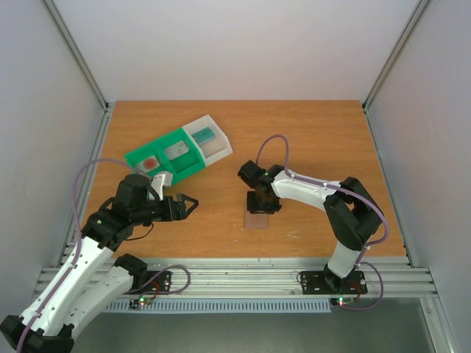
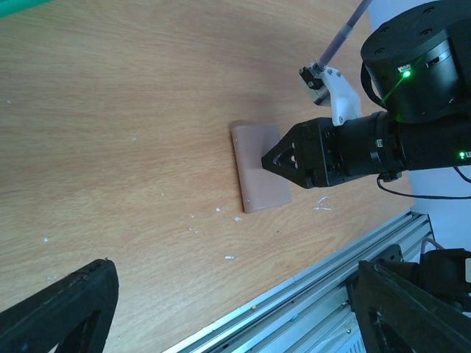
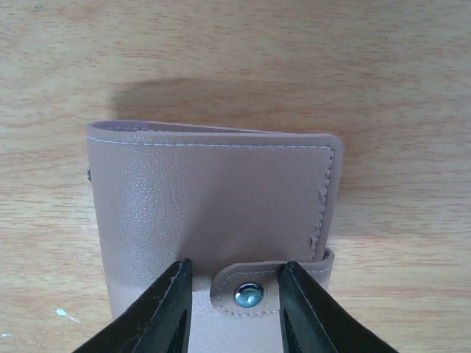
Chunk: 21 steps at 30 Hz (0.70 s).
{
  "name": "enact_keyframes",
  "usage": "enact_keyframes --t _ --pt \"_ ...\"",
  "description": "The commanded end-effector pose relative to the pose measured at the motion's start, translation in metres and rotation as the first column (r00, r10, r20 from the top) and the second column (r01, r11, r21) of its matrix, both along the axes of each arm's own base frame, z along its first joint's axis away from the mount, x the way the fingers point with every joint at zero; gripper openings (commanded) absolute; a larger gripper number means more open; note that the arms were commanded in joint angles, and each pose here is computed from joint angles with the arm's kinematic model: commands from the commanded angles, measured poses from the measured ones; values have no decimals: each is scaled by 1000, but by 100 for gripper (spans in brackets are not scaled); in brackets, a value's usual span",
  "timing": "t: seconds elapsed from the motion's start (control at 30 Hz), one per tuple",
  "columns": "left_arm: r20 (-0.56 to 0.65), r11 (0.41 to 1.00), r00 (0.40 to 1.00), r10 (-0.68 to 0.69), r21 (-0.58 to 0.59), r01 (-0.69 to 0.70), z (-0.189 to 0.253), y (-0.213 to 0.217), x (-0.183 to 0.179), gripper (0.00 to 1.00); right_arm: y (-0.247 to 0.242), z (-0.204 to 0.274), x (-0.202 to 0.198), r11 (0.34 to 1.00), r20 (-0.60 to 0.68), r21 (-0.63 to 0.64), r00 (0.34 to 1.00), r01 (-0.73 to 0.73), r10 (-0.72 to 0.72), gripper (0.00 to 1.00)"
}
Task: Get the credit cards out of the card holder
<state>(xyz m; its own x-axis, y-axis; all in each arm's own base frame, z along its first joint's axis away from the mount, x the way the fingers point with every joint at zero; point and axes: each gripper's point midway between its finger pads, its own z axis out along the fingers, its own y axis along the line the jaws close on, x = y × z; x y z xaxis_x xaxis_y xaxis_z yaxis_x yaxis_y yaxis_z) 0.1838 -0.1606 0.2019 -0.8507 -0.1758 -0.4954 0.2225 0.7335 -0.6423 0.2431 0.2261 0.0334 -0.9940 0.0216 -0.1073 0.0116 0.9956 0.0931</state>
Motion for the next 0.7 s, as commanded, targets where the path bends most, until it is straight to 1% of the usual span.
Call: enact_keyframes --t 0.0,0.23,0.4,0.5,0.67 --pt "39 1000 999 6 -3 -6 5 1 3 88 -1 -5 1 999 1 -47 1000 3 -3 32" --pt "32 1000 999 10 -4 -10 3 2 2 91 5 0 0 999 25 -41 999 -32 33 18" --pt "21 1000 1000 21 8 -21 2 3 4 91 8 3 0 998 36 -43 998 -53 54 2" --pt "-4 999 1000 30 23 -29 -3 5 5 91 8 4 -1 998 41 -39 998 -56 57 1" --pt "-29 1000 999 15 11 -15 -6 1 3 88 15 10 -2 997 61 7 995 -83 83 1"
